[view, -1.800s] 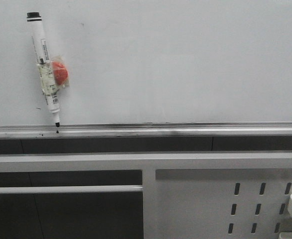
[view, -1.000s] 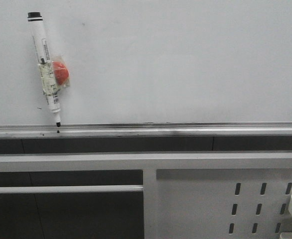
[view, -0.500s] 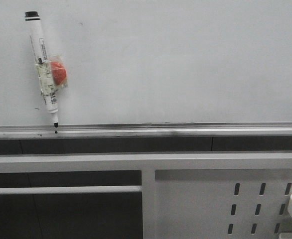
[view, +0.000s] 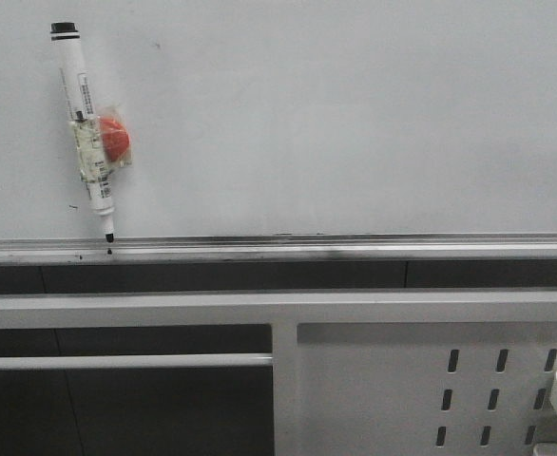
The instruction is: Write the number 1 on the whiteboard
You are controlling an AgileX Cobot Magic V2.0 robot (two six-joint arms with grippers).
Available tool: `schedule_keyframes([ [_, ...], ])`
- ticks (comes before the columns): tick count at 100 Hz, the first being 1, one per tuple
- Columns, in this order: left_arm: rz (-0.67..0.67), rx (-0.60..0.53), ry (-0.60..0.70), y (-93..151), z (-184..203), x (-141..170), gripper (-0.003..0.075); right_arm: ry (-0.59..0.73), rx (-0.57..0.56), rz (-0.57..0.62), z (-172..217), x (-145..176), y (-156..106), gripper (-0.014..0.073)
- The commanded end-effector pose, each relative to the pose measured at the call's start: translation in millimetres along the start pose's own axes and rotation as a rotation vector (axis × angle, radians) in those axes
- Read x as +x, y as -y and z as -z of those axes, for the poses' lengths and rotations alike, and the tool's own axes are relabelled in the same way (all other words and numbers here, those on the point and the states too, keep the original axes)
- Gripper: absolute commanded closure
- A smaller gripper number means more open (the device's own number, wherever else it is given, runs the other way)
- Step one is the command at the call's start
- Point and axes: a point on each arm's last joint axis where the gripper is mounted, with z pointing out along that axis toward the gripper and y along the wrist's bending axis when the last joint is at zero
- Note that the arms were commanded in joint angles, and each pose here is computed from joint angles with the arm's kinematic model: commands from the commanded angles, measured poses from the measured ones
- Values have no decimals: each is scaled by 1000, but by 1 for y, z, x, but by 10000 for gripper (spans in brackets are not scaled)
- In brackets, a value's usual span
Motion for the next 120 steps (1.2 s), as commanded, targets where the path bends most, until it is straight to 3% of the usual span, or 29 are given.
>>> schedule_keyframes([
  [1,14,11,23,2,-6,-10,521,42,-4,23,-2,-8,-1,664],
  [8,14,8,11,2,-11,-9,391,15,-9,24,-6,3,1,664],
  [15,15,9,51,2,-17,-12,338,25,-16,5,-11,11,4,664],
  [38,72,50,5,5,-36,0,367,40,-30,-29,-11,9,3,664],
  [53,-46,171,48,16,-43,23,367,42,-30,-29,-11,9,3,664],
  [71,-34,302,32,27,-45,60,374,45,-30,-29,-10,9,2,664],
  [95,-25,429,-22,43,-46,86,374,46,-30,-29,-10,8,2,664],
  [120,17,467,-39,51,-52,111,374,42,-31,-29,-10,8,2,664],
])
